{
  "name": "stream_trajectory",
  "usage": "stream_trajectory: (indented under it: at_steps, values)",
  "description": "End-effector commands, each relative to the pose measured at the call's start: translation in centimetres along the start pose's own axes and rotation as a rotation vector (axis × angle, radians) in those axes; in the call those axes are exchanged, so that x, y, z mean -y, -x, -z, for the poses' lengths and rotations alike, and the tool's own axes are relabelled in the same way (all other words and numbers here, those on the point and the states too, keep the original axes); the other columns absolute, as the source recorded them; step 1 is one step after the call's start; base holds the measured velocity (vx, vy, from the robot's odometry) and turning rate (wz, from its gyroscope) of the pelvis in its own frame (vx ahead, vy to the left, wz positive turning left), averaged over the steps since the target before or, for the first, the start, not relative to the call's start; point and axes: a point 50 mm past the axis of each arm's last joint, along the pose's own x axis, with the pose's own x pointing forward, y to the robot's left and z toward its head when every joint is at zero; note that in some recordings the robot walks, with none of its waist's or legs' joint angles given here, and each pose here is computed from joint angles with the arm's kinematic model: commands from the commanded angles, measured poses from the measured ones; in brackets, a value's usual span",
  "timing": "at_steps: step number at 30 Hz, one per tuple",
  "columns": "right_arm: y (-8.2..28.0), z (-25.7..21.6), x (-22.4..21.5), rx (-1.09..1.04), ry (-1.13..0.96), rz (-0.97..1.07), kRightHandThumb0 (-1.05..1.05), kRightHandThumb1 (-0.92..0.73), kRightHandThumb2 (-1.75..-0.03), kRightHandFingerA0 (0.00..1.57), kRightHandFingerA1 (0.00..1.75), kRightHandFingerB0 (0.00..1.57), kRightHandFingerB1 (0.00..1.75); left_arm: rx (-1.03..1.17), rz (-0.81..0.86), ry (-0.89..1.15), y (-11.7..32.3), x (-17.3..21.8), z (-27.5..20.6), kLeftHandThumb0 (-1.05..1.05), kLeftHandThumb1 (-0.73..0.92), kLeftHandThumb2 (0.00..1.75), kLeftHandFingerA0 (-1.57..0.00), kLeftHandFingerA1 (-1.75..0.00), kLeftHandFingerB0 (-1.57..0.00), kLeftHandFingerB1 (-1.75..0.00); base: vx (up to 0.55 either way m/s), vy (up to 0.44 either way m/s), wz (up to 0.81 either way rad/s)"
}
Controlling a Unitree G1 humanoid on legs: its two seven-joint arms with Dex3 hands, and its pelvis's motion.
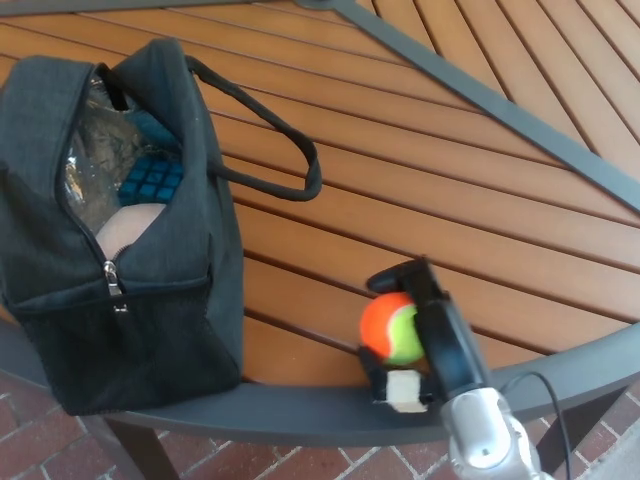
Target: Pick up a rubric cube, an apple, a tennis ball, a soft toy, a bottle from the table and put it into the lunch box one by one
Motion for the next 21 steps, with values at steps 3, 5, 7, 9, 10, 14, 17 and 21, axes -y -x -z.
stream_trajectory:
  at_steps: [3, 5, 7, 9, 10, 14, 17, 21]
  values:
    - [1.9, 3.1, -2.0, -0.384, -1.004, 0.25, -0.26, -0.67, -1.06, 1.03, 1.75, 0.82, 1.66, 0.034, 0.0, -0.1, 0.9, -0.6, 0.9, -0.14, 0.57, 0.89, -1.1, -1.11, -0.97, -1.07, 0.0, 0.0, 0.0]
    - [1.7, 2.7, -2.2, -0.419, -1.173, 0.296, -0.28, -0.69, -1.0, 1.03, 1.75, 0.8, 1.66, 0.04, -0.007, -0.089, 0.9, -0.6, 0.8, -0.14, 0.53, 0.98, -1.12, -1.11, -1.0, -1.06, 0.0, 0.0, 0.0]
    - [1.6, 2.5, -2.4, -0.436, -1.259, 0.31, -0.28, -0.69, -1.0, 1.03, 1.75, 0.8, 1.66, 0.04, -0.008, -0.066, 0.9, -0.6, 0.8, -0.14, 0.53, 0.98, -1.12, -1.11, -1.0, -1.06, 0.0, 0.0, 0.0]
    - [1.5, 2.3, -2.5, -0.454, -1.307, 0.318, -0.29, -0.7, -0.98, 1.05, 1.75, 0.82, 1.67, 0.036, -0.011, -0.054, 0.9, -0.7, 0.8, -0.12, 0.56, 0.91, -1.11, -1.11, -0.98, -1.07, 0.0, 0.0, 0.0]
    - [1.3, 1.8, -2.6, -0.473, -1.369, 0.328, -0.27, -0.71, -1.02, 1.08, 1.75, 0.79, 1.73, 0.034, -0.01, -0.052, 0.9, -0.6, 0.8, -0.13, 0.59, 0.87, -1.11, -1.13, -0.95, -1.08, 0.0, 0.0, 0.0]
    - [0.9, -0.1, -3.2, -0.519, -1.593, 0.315, -0.27, -0.7, -1.16, 1.1, 1.75, 0.8, 1.72, 0.038, -0.002, -0.067, 0.8, -0.7, 0.7, -0.13, 0.59, 0.88, -1.1, -1.11, -0.95, -1.08, 0.0, 0.0, 0.0]
    - [0.8, -1.0, -3.7, -0.53, -1.688, 0.285, -0.27, -0.71, -1.14, 1.1, 1.75, 0.8, 1.73, 0.027, -0.007, -0.029, 0.7, -0.8, 0.7, -0.12, 0.58, 0.89, -1.1, -1.12, -0.96, -1.06, 0.0, 0.0, 0.0]
    - [0.9, -3.1, -5.0, -0.536, -1.92, 0.168, -0.38, -0.92, -0.78, 1.06, 1.75, 0.77, 1.73, 0.026, -0.015, -0.084, 0.7, -0.9, 0.7, -0.15, 0.62, 0.83, -1.1, -1.11, -0.94, -1.06, 0.0, 0.0, 0.0]
